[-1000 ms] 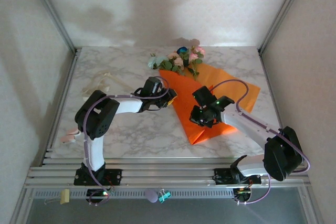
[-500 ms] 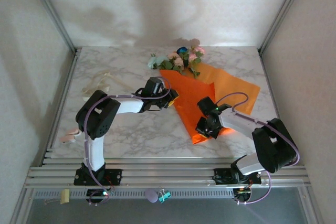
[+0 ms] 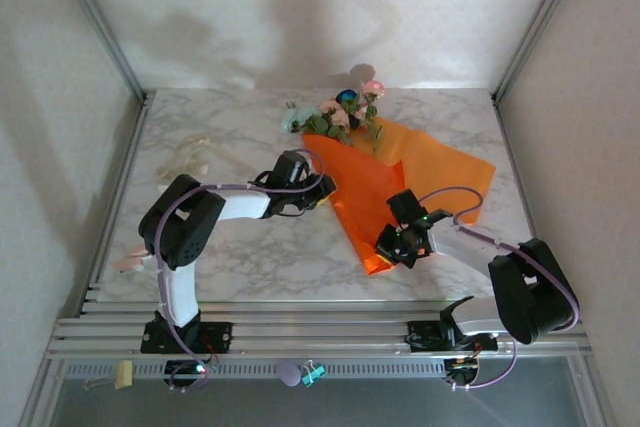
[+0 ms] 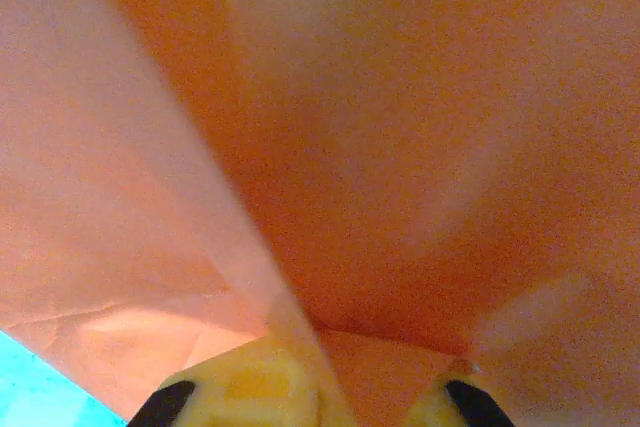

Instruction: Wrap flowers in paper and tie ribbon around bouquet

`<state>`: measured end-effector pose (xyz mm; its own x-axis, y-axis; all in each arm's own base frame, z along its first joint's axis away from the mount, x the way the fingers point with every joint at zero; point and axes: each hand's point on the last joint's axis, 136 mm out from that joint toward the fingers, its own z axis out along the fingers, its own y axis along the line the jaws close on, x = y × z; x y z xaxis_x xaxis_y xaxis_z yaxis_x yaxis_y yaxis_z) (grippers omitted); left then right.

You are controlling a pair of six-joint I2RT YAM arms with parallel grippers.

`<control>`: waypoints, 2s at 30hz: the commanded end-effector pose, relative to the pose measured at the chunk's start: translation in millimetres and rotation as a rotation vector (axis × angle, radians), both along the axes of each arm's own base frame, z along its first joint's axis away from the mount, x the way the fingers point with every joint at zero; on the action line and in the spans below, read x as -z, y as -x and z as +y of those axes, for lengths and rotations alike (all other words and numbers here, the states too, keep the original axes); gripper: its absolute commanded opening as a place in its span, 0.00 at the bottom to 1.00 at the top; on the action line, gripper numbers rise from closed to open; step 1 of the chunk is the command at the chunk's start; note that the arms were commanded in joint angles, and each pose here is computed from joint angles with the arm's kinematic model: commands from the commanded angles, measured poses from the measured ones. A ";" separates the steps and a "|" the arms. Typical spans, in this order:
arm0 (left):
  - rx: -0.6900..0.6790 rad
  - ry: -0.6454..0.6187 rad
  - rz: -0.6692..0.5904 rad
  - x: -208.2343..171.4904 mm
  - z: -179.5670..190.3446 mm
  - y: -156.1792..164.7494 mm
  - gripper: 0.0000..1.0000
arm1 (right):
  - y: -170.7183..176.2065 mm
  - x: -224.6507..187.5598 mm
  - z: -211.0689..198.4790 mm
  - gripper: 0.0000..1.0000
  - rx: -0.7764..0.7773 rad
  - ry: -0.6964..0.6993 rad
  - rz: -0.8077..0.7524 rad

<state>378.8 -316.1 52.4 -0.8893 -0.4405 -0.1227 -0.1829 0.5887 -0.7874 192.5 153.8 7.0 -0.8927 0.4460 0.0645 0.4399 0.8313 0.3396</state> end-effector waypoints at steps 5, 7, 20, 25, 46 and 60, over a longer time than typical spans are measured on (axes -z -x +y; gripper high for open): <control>0.019 -0.053 -0.037 -16.8 -4.9 27.0 0.42 | 47.2 39.5 -52.0 0.08 0.050 0.191 0.164; 0.050 -0.052 -0.034 -19.5 -16.3 40.9 0.43 | 46.1 38.0 -51.3 0.08 0.052 0.182 0.161; 0.093 -0.097 0.051 11.3 -23.3 84.5 0.40 | 26.0 18.3 -35.3 0.11 0.054 0.112 0.111; 0.125 -0.071 0.037 15.3 -39.9 79.3 0.39 | 17.4 6.1 -28.8 0.12 0.047 0.087 0.088; 0.141 -0.065 0.031 23.3 -59.6 70.9 0.33 | 23.9 10.2 -37.3 0.12 0.043 0.126 0.107; 0.135 -0.143 -0.003 26.5 -41.6 58.6 0.28 | 21.0 10.9 -39.1 0.12 0.043 0.128 0.105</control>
